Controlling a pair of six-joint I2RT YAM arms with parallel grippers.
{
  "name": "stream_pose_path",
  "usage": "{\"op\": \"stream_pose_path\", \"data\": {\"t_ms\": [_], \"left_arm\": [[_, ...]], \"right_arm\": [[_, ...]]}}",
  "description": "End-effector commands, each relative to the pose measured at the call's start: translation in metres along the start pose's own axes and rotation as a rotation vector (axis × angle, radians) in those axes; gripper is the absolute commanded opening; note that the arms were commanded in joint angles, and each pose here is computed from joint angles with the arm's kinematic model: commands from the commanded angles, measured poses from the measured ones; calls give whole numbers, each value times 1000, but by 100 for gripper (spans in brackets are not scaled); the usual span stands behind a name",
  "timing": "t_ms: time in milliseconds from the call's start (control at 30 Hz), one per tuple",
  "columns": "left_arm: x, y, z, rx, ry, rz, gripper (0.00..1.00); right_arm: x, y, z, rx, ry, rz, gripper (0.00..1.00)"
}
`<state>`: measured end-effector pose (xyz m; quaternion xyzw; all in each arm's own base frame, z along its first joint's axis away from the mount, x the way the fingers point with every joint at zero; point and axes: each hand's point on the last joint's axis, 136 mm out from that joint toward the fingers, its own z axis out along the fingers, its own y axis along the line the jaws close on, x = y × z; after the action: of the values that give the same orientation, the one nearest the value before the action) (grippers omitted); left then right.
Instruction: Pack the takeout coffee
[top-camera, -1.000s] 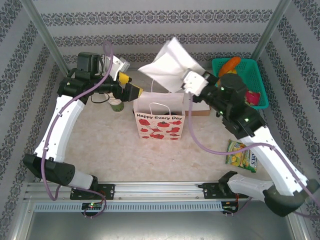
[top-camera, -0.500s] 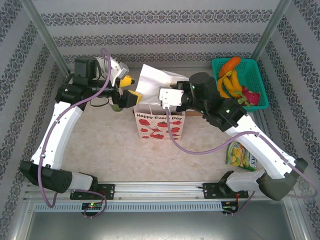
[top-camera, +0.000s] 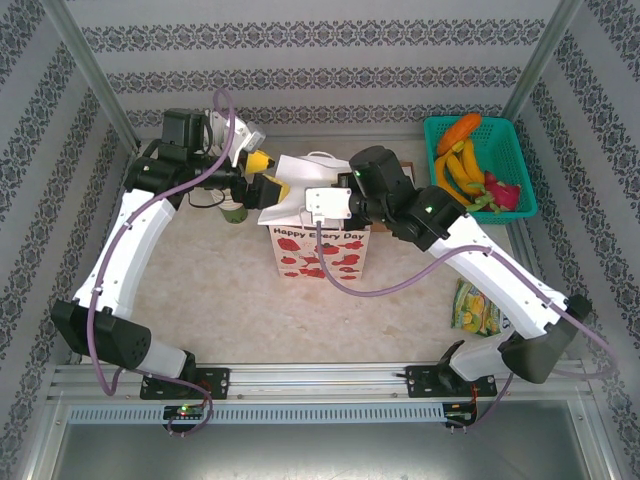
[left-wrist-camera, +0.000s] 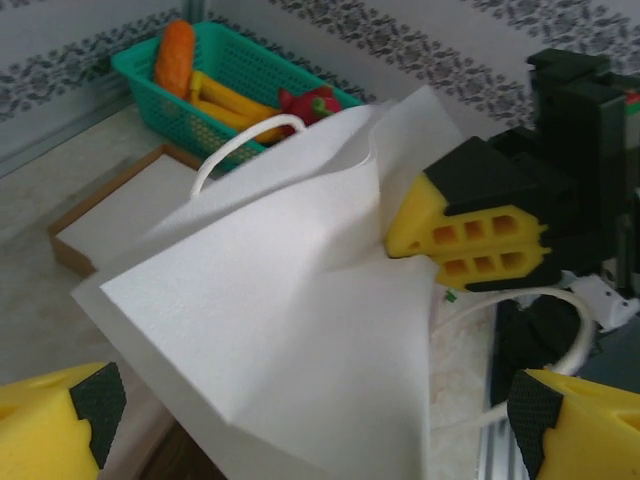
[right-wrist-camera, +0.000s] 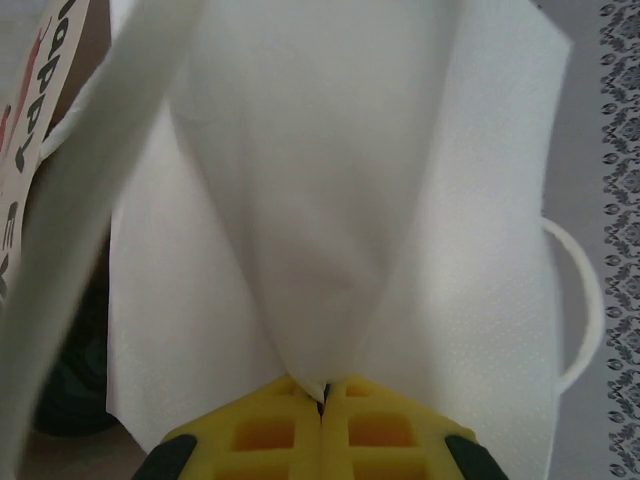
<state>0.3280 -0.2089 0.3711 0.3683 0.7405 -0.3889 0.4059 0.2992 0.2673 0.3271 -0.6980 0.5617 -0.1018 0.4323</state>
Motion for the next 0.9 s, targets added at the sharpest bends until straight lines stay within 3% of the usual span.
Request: {"op": "stream_pose_path", "data": {"t_ms": [0, 233, 567, 700, 867], "left_arm": [[-4, 9, -3, -107, -18, 2, 100], [1, 29, -8, -236, -35, -48, 100], [20, 58, -26, -468, -8, -161, 100], [29, 51, -26, -442, 11, -158, 100], [38, -12, -18, -126, 53, -46, 100]], "right_arm": [[-4, 10, -4, -65, -9, -15, 0], [9, 28, 12, -158, 48, -67, 0], [4, 44, 23, -268, 5, -100, 4], [4, 45, 28, -291, 9, -110, 4], [8, 39, 18, -299, -7, -35, 5]]}}
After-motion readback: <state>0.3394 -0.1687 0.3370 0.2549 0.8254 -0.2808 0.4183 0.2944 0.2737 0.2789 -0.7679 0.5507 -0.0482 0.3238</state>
